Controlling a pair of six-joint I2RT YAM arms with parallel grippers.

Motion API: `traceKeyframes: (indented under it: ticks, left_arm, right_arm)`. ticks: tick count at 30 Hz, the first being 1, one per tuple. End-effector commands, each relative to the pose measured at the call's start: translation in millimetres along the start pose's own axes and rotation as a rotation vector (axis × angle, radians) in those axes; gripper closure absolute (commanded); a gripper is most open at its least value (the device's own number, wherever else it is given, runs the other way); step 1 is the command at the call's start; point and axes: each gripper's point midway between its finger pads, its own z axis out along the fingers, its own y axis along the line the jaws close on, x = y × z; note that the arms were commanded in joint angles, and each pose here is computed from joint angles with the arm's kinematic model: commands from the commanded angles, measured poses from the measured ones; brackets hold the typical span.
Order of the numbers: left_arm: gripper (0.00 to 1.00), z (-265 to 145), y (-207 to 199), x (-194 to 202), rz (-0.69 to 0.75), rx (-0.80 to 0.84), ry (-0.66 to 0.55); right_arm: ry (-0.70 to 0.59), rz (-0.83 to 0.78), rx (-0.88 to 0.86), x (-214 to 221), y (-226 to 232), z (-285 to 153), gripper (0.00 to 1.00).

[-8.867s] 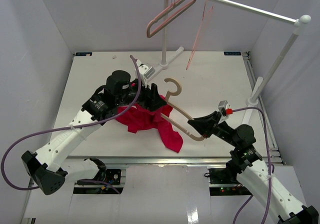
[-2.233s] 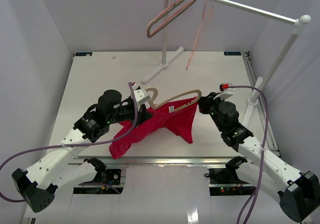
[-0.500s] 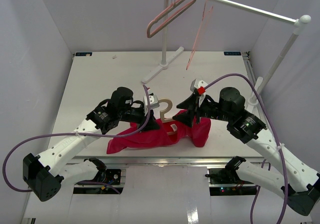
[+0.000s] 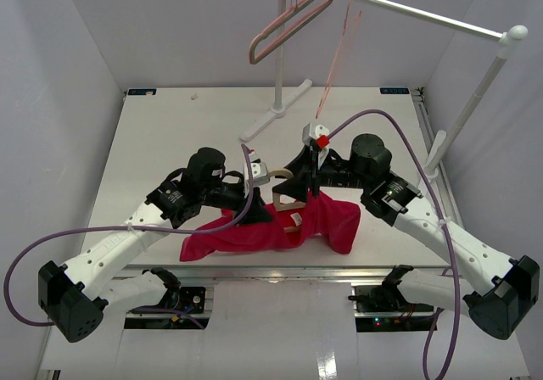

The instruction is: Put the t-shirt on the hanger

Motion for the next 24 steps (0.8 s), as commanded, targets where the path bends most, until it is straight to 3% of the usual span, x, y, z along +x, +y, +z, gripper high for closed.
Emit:
traceKeyframes:
  ticks: [1,5,9,12,19,24]
  left_arm:
    - [0.98,-12.0,-2.3,-32.1,0.04,-0.048,-0.089]
    - [0.84,-27.9,3.0,-42.7,0.035,-0.154,-0.103]
    - [0.68,-62.6,16.5,-71.7,0.058,-0.371,-0.194]
    - [0.48,-91.7,28.6,-91.9,0.037,-0.541,-0.264]
    - [0.3,-107.6,28.8,-92.0,0.019,-0.606,-0.25]
    - [0.3,-107.7,33.4,-78.9,0.037,-0.628,-0.227]
  right_arm:
    - [-0.115,-0.048,-0.016,-37.2,9.4,-2.9,0.92]
    - [-0.131,-0.07,0.102,-52.4,9.6,-27.0,0.92]
    - [-0.105,-0.065,0.166,-73.0,12.8,-43.8,0.92]
    - [-0.056,-0.053,0.237,-69.0,5.4,-52.5,0.92]
    - [-0.044,-0.073,0.311,-72.6,4.7,-70.7,0.92]
    - [-0.055,-0.078,0.333,-82.8,3.5,-74.1,0.92]
